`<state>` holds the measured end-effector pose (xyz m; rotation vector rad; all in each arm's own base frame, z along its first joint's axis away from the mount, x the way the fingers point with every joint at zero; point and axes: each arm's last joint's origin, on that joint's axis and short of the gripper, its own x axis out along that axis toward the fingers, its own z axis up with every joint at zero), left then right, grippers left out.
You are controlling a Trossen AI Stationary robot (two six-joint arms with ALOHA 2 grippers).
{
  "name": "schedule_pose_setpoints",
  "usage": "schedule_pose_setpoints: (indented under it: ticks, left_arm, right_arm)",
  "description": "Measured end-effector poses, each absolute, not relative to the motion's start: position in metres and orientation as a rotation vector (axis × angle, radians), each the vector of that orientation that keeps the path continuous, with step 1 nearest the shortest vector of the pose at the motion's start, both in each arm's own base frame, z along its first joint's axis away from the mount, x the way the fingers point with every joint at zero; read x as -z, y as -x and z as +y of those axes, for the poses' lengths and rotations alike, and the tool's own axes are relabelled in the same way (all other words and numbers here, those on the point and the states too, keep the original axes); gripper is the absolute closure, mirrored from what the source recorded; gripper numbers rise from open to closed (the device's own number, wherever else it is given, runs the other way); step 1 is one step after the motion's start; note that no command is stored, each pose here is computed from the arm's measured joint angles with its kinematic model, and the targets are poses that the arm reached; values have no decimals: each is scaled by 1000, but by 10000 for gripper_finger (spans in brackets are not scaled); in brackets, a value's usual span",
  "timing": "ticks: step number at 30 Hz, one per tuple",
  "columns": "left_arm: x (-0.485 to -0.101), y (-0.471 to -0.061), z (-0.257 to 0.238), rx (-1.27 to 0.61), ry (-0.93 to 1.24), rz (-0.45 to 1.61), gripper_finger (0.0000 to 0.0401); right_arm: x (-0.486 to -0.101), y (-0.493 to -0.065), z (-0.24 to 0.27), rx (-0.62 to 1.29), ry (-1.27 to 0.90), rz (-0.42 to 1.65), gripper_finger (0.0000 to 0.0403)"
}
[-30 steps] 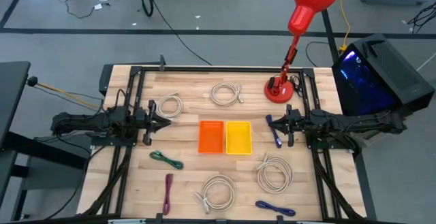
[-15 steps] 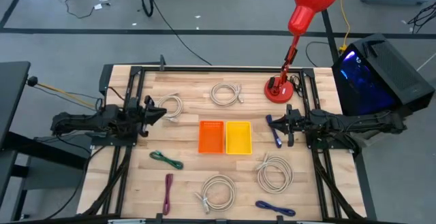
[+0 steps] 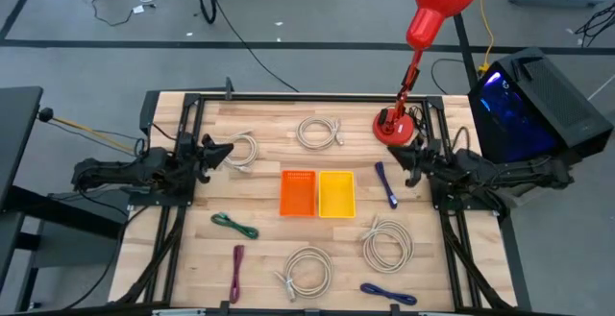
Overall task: Pick & Place USB Port
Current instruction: Put the brown HDMI cable into the yellow bin
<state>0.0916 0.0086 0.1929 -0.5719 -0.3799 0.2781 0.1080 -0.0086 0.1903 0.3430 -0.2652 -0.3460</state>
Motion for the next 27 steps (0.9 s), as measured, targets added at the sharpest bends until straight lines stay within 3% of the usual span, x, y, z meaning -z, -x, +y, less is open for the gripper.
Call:
schedule_pose_setpoints:
  ticks: [6, 12, 16, 19, 23, 27]
  left_arm:
    - [-192, -90, 13, -437, 596, -420, 357]
    - [-192, -89, 15, -490, 694, -464, 357]
    - [-197, -88, 13, -399, 712, -485, 357]
    - [-210, -87, 10, -308, 639, -472, 357]
    - [-251, -79, 10, -281, 500, -466, 357]
    - [-282, -79, 13, -399, 417, -122, 357]
  right_arm:
    - [-196, -104, -14, 521, -452, -378, 372]
    - [-198, -102, -15, 540, -563, -443, 372]
    - [-216, -98, -13, 373, -580, -581, 372]
    - [-254, -93, -10, 254, -486, -674, 372]
    - [-308, -103, -9, 297, -347, -511, 372]
    - [-342, -128, -11, 379, -281, -231, 372]
